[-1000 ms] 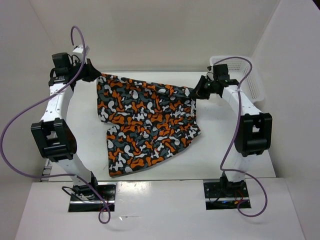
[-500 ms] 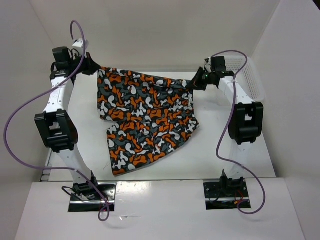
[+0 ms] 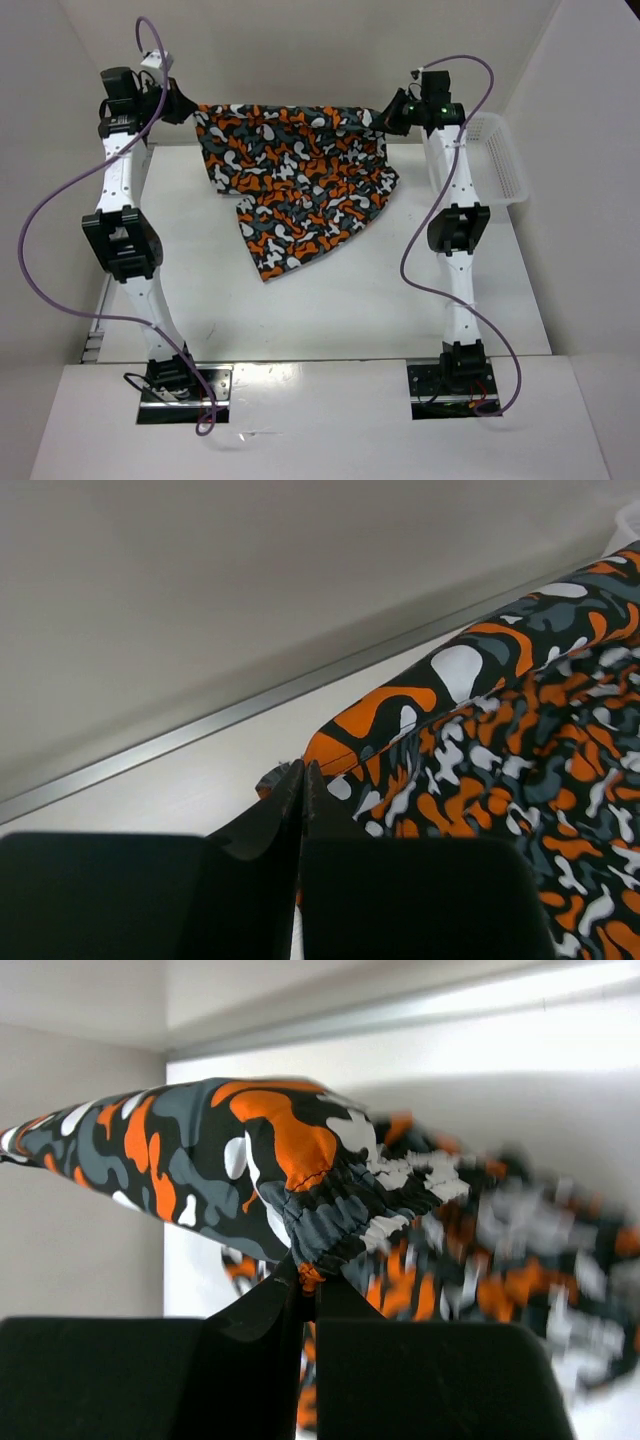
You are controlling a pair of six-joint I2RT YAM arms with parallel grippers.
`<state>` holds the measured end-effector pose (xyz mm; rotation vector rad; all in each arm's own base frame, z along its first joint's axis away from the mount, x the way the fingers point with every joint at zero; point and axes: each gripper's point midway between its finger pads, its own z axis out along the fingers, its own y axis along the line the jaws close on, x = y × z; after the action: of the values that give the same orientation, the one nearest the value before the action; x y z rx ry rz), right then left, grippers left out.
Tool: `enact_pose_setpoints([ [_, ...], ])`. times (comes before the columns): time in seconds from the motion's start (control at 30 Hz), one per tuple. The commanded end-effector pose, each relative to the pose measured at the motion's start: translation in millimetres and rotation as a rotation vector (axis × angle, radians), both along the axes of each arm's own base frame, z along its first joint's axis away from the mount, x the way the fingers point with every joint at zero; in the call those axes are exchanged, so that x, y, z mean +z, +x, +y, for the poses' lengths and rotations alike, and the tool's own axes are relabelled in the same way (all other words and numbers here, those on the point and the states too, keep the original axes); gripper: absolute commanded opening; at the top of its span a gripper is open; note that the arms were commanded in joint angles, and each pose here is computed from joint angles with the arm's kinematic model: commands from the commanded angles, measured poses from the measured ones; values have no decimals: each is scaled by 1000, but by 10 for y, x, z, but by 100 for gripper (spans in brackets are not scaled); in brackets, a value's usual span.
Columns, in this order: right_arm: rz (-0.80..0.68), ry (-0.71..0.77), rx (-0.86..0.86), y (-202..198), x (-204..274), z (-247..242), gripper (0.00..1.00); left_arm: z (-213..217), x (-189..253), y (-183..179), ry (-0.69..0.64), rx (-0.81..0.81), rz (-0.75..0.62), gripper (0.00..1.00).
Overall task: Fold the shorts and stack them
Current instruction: Fold the shorts
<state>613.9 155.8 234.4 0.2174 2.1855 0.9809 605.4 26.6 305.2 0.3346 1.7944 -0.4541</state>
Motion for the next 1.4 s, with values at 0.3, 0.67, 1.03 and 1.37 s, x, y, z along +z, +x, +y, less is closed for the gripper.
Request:
enact_pose_setpoints([
  [0.3,165,-126,-69,-358,-213,-323,0,-882,117,-976,0,-171,-63,0],
  [0.67,223,-195,-189,-507,-87,-736,0,-1264,-542,-1874,-37,-243,120,0],
  [1.03,257,-248,-254,-707,77,-869,0,-1303,-1182,-2639,-69,-240,301,0],
  [1.37,281,-382,-411,-849,127,-1110,0,-1332,-1282,-2612,-70,-249,317,0],
])
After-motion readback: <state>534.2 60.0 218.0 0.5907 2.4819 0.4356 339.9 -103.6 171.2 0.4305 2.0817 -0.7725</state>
